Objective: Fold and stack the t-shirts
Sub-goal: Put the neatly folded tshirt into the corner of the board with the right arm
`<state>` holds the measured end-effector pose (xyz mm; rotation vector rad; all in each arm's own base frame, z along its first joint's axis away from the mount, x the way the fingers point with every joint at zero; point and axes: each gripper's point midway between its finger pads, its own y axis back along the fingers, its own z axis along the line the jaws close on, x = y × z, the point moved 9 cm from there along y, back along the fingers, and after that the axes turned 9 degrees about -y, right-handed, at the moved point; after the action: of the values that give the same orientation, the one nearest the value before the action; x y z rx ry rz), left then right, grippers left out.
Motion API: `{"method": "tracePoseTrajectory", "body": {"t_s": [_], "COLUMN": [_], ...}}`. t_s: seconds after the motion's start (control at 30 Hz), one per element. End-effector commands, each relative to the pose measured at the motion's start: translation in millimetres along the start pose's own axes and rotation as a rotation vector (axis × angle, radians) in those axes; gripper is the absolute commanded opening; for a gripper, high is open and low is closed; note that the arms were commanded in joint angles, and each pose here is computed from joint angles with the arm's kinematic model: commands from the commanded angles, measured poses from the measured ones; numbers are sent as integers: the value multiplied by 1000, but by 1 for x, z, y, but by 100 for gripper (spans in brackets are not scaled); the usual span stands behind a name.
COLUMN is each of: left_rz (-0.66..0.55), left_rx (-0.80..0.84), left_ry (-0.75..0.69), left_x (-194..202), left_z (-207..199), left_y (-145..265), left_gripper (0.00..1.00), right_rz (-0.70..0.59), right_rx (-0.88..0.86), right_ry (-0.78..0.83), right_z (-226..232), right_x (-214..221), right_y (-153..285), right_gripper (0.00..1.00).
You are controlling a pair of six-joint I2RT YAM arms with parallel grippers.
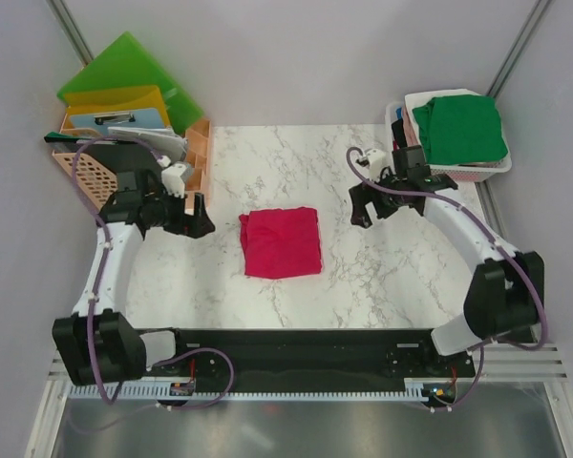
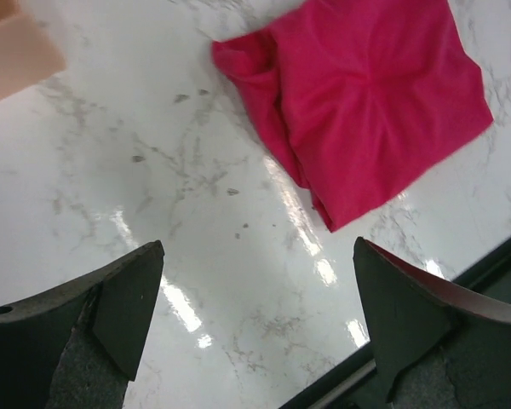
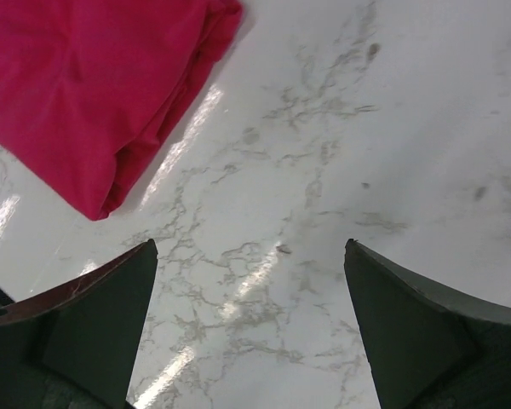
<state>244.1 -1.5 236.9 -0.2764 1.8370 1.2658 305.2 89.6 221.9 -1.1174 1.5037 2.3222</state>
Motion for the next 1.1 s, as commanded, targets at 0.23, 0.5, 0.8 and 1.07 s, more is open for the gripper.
{"method": "tracePoseTrajectory", "body": {"t_s": [0.23, 0.5, 0.8, 1.07], "left_rz": [58, 103, 97, 114], "left_rx": [346, 263, 135, 37], "left_ry": [-96, -106, -161, -177], "left_x": [-27, -8, -9, -1], "left_z": [-40, -35, -29, -22], "left_y": [-45, -54, -46, -44], "left_gripper": [99, 100, 100, 100], "right_rz": [234, 293, 188, 292], "right_rx": [-343, -388, -374, -428], "right_ry": [132, 241, 381, 389], "right_z": [75, 114, 155, 190], "right_x": [25, 37, -13, 1], "right_y": [-68, -85, -103, -174], "right_gripper": [98, 98, 98, 98]}}
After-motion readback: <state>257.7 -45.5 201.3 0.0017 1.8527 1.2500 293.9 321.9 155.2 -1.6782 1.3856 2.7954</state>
